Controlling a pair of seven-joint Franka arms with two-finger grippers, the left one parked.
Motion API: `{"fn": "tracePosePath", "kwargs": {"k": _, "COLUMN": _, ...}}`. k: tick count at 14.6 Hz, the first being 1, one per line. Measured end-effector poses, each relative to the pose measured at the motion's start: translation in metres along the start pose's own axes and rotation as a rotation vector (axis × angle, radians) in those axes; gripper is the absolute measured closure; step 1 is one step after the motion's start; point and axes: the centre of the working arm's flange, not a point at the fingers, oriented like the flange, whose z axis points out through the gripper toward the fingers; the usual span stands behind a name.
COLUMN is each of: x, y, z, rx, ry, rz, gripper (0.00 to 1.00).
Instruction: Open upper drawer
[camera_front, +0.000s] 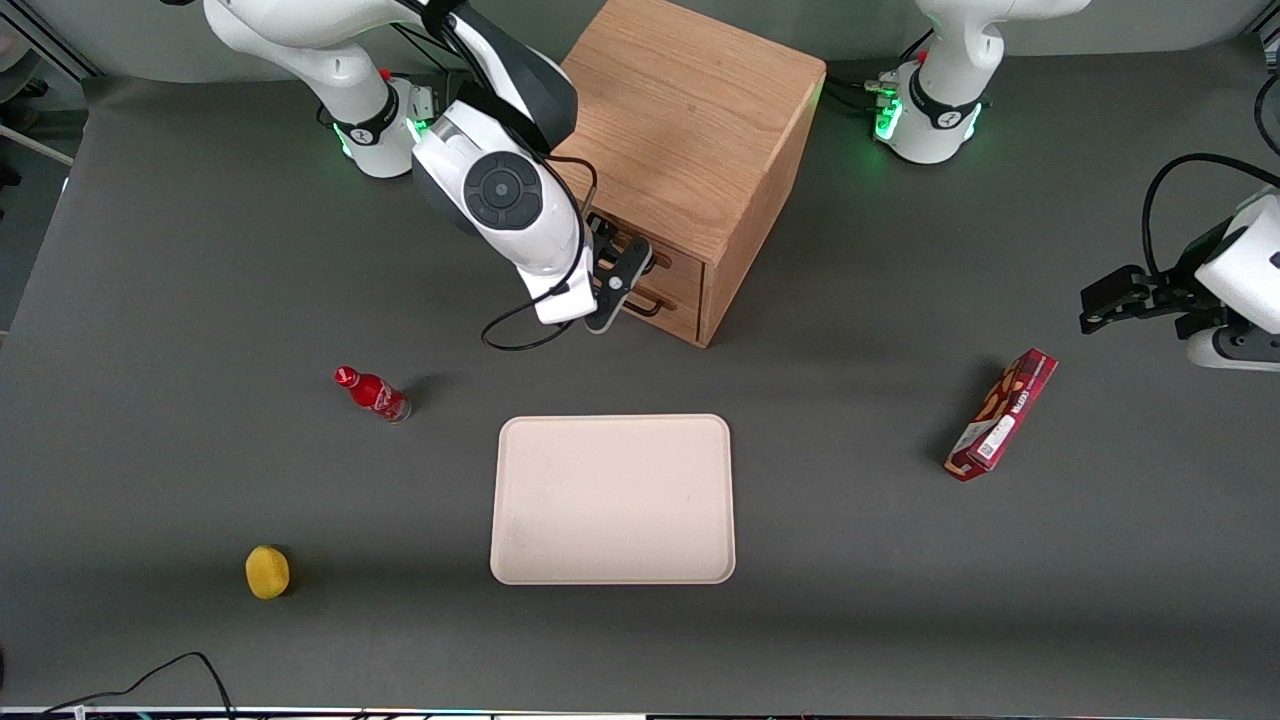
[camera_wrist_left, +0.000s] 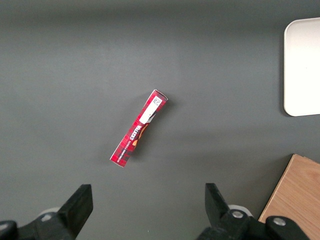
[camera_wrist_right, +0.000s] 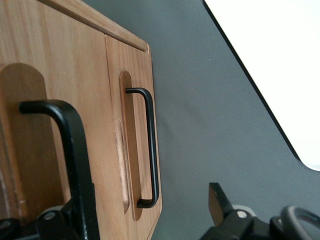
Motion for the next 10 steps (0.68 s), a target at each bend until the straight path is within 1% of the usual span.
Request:
{"fn": "tracePosePath", "kwargs": {"k": 7, "x": 0.001, "y": 0.006, "z": 0.001, "rx": 0.004, "ry": 0.001, "rz": 0.001, "gripper": 0.0}}
{"fn": "tracePosePath", "kwargs": {"k": 10, "x": 0.002, "y": 0.018, "z": -0.003, "rx": -0.007, "ry": 0.014, "rz": 0.008, "gripper": 0.0}}
